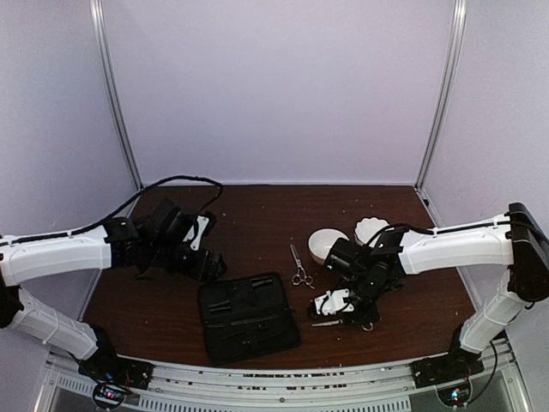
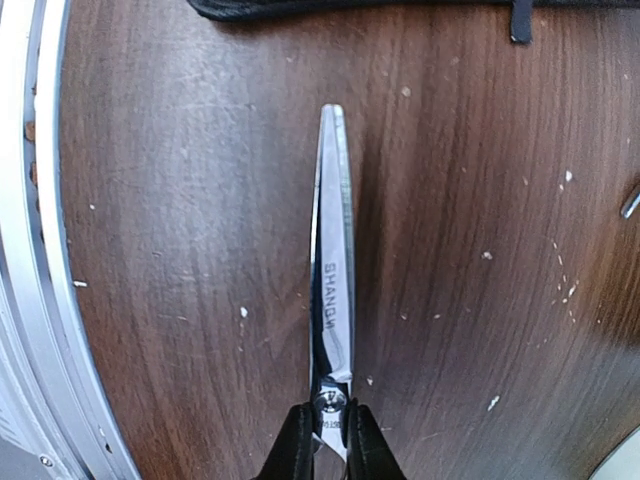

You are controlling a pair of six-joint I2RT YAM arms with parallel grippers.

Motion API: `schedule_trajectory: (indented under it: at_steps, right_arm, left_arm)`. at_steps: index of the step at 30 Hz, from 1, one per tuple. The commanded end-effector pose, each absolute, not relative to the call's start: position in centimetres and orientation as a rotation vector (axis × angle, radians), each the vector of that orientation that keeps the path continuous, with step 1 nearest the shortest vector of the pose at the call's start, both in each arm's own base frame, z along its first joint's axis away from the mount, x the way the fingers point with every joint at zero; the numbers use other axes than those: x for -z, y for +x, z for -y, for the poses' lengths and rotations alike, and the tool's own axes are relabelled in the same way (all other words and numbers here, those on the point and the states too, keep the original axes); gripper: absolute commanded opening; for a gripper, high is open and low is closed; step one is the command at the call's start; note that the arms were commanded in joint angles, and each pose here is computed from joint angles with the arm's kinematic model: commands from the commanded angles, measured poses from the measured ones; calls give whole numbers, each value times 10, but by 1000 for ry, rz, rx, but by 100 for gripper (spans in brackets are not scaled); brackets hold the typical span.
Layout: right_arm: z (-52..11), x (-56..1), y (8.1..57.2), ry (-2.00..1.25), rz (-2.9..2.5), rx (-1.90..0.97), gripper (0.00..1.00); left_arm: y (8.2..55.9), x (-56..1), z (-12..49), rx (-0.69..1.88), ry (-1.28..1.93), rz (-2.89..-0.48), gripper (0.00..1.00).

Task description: Sort the hair-cutting tools

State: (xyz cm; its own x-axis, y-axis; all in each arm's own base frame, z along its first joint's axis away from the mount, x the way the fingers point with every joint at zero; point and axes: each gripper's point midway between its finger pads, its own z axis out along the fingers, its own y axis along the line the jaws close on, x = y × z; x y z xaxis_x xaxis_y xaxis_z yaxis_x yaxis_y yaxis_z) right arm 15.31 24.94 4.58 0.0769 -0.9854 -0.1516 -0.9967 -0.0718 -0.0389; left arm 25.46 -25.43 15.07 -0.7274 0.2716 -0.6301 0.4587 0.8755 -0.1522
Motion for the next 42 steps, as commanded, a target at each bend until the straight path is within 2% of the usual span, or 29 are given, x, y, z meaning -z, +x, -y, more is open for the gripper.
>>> schedule_trajectory:
  at_steps: [1,6,14,19,23,26,30,42]
  right_arm:
    - [-250,-60,165,-2157,-2031,-111,2]
    - [-256,-67,170,-2141,-2010,-127,2]
    - [-257,-66,169,-2129,-2010,-136,2]
    - [-255,-69,171,-2117,-2007,-117,2]
    - [-253,-71,172,-2115,-2008,-98,2]
    - [-253,-73,173,-2118,-2008,-93,2]
    - [-252,-78,177,-2118,-2002,-63,2]
    - [-269,-98,218,-2087,-1958,149,2]
  left_arm:
    - [238,-141,247,663,246,-2408,77]
    - [223,-93,217,671,106,-2477,66]
    - [221,-68,212,709,77,-2533,58]
    - [222,-56,218,720,87,-2564,46]
    - [228,-50,220,695,89,-2584,42]
    - [230,-49,225,704,93,-2593,30]
    - [229,-49,231,740,118,-2594,1]
    - [216,-59,279,931,271,-2559,0]
